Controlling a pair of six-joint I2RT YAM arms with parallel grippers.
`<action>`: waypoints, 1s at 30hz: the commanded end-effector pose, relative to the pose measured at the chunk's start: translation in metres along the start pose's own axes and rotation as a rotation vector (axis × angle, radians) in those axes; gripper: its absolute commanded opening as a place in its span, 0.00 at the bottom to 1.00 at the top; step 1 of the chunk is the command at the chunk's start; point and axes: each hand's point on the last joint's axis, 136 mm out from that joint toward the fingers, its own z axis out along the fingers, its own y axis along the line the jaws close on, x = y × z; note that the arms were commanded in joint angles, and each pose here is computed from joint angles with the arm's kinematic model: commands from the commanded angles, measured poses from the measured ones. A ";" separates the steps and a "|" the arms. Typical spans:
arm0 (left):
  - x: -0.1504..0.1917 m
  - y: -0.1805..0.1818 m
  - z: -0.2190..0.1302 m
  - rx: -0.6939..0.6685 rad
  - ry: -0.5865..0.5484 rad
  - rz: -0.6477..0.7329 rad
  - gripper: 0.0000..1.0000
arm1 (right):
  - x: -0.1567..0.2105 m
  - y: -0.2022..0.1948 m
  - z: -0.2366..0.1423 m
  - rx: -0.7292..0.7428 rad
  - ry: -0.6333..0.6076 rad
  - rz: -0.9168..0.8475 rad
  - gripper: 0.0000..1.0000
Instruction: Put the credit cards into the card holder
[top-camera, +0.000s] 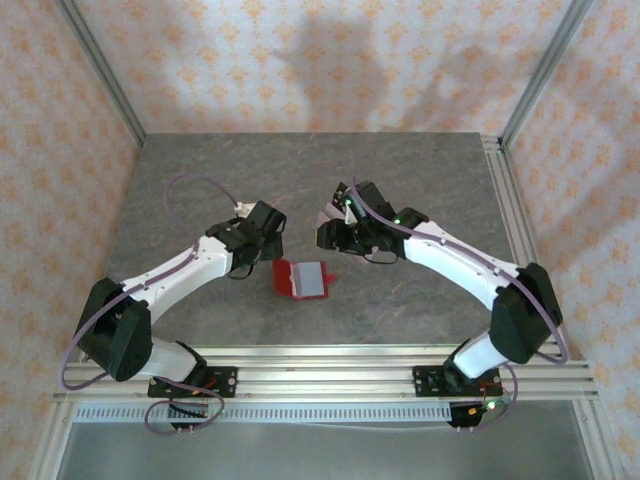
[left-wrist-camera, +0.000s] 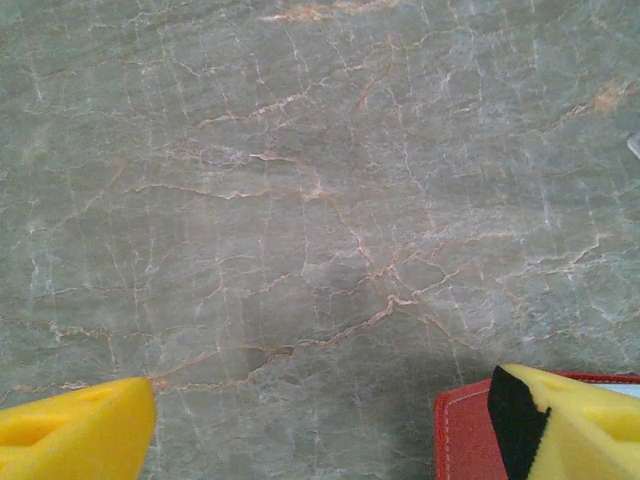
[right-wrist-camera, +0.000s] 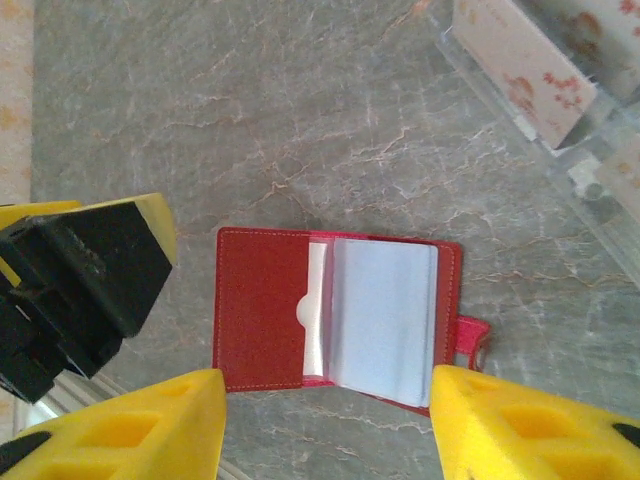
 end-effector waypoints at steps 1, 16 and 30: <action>0.013 0.004 0.014 -0.020 0.033 0.037 0.87 | 0.004 0.004 0.018 -0.013 0.058 -0.006 0.53; 0.059 0.010 0.046 -0.028 0.125 0.018 0.85 | 0.026 -0.013 0.094 0.010 0.160 0.051 0.46; 0.057 0.006 0.047 -0.016 0.117 0.007 0.84 | 0.037 -0.018 0.108 0.045 0.190 0.007 0.46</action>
